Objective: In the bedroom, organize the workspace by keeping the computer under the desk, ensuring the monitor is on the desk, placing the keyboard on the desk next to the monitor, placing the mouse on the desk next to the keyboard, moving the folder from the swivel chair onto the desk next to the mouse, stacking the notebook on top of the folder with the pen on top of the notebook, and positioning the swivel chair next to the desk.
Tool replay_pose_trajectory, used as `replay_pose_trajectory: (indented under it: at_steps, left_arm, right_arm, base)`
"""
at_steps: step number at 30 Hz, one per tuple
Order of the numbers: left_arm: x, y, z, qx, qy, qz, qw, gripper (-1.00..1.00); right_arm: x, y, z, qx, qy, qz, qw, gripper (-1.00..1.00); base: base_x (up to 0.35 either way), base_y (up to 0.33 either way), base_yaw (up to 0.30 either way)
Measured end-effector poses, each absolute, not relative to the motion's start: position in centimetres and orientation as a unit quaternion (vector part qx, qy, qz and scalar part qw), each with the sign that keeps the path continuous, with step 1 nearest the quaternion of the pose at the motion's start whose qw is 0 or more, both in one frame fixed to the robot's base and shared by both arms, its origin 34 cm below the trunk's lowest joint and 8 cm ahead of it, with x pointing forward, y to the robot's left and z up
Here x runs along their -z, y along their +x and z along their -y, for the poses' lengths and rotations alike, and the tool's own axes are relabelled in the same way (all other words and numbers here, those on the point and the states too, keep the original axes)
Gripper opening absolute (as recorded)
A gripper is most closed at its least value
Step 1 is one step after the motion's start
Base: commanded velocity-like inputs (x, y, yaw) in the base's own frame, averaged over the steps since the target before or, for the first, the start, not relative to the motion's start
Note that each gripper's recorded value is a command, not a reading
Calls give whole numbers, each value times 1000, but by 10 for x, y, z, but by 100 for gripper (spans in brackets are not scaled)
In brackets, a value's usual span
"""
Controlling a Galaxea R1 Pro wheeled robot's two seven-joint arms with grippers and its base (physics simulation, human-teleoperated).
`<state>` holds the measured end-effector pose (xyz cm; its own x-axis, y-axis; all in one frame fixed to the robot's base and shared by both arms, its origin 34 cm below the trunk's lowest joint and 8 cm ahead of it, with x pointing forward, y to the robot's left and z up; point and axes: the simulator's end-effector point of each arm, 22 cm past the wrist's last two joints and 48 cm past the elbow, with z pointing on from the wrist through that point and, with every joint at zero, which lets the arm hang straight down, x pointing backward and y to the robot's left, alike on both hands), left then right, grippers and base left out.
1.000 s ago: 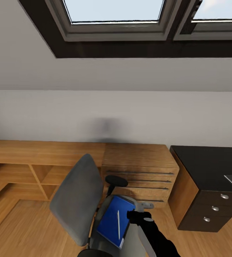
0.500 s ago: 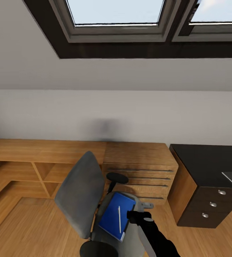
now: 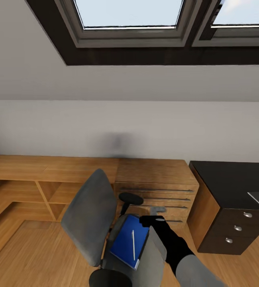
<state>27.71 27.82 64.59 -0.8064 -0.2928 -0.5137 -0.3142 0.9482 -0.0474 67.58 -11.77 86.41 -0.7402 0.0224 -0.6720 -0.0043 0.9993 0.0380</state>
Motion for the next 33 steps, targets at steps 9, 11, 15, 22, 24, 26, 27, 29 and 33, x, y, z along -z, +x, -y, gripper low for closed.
replay_pose_trajectory:
  at_steps: [9,11,15,22,24,26,27,29,33]
  left_arm:
    - [-646,277,-276,-19,-159,-950,267,100]
    - [-646,277,-276,-18,-159,-951,266,100]
    - [-645,276,-276,-19,-159,-951,265,100]
    - [-644,274,-276,-19,-159,-952,263,100]
    - [-644,274,-276,-19,-159,-952,263,100]
    - [-644,274,-276,-19,-158,-952,263,100]
    - [-644,274,-276,-19,-158,-952,263,100]
    - [-644,274,-277,-20,-158,-952,262,100]
    - [-644,273,-276,-20,-158,-952,261,100]
  right_arm:
    - [-879,694,111,-32,2,-919,393,100]
    - [-880,695,109,-31,-5,-918,396,100]
    - [-879,694,104,-29,-17,-917,398,100]
    - [-878,694,99,-31,-25,-916,398,100]
    - [-878,693,99,-32,-25,-917,398,100]
    - [-877,693,99,-31,-25,-917,397,100]
    - [-877,693,99,-31,-25,-917,397,100]
    - [-875,693,99,-31,-26,-918,396,100]
    - [-873,692,99,-30,-25,-918,394,100]
  base:
    - [0,0,38]
    - [0,0,182]
    - [0,0,213]
    - [0,0,92]
    - [0,0,15]
    - [0,0,83]
    - [0,0,118]
    - [0,0,155]
    - [0,0,124]
